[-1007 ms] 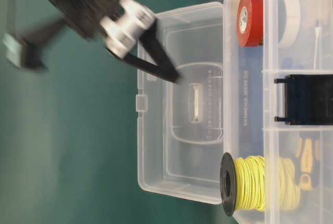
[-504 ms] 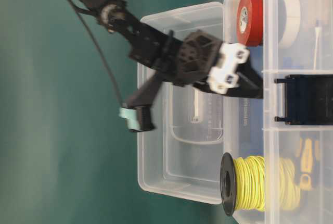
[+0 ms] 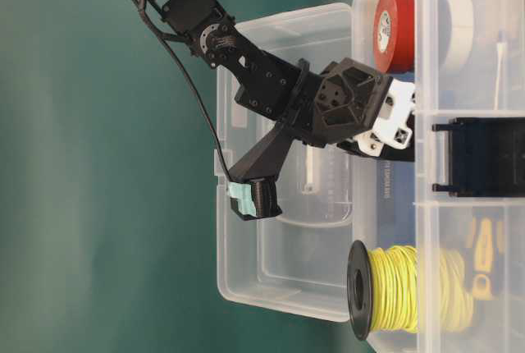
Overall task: Pick the nipper from the toolbox among several items.
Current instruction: 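Close the right gripper on the blue pliers handle, then lift the pliers out of the toolbox with the right gripper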
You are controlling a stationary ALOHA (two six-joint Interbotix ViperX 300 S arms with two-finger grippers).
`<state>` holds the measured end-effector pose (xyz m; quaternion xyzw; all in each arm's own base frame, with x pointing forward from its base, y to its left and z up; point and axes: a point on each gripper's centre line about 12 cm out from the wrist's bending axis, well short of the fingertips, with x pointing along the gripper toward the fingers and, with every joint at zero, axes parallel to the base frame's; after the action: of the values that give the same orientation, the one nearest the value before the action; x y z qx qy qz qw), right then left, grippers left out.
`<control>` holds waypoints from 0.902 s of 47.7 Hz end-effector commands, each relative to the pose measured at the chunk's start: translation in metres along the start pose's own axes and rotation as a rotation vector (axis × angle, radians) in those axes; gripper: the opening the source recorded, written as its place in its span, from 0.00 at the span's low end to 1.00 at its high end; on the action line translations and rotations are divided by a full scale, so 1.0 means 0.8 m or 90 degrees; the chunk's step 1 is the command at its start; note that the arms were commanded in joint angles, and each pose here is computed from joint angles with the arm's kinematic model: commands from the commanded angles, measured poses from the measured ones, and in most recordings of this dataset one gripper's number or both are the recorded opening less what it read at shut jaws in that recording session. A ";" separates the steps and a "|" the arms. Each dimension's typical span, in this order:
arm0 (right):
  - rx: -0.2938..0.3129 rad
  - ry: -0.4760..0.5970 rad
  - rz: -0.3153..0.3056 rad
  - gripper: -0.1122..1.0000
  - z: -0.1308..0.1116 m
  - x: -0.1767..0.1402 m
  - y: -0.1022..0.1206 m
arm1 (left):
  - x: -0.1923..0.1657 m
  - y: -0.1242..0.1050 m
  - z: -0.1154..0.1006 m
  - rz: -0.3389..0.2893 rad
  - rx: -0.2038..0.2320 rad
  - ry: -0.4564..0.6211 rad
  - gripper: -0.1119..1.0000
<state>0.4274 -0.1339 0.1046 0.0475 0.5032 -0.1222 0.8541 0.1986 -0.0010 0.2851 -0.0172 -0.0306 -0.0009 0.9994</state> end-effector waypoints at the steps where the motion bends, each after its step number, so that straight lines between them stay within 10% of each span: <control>1: -0.003 -0.004 0.002 0.22 0.003 -0.002 0.003 | 0.002 0.000 0.003 -0.001 -0.002 -0.004 0.10; 43: -0.009 -0.203 0.026 0.22 0.046 -0.218 0.032 | 0.001 0.000 0.006 -0.001 -0.005 -0.009 0.10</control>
<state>0.3858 -0.1067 0.2512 0.0398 0.3928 -0.1244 0.9103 0.1979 -0.0009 0.2856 -0.0195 -0.0313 -0.0008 0.9993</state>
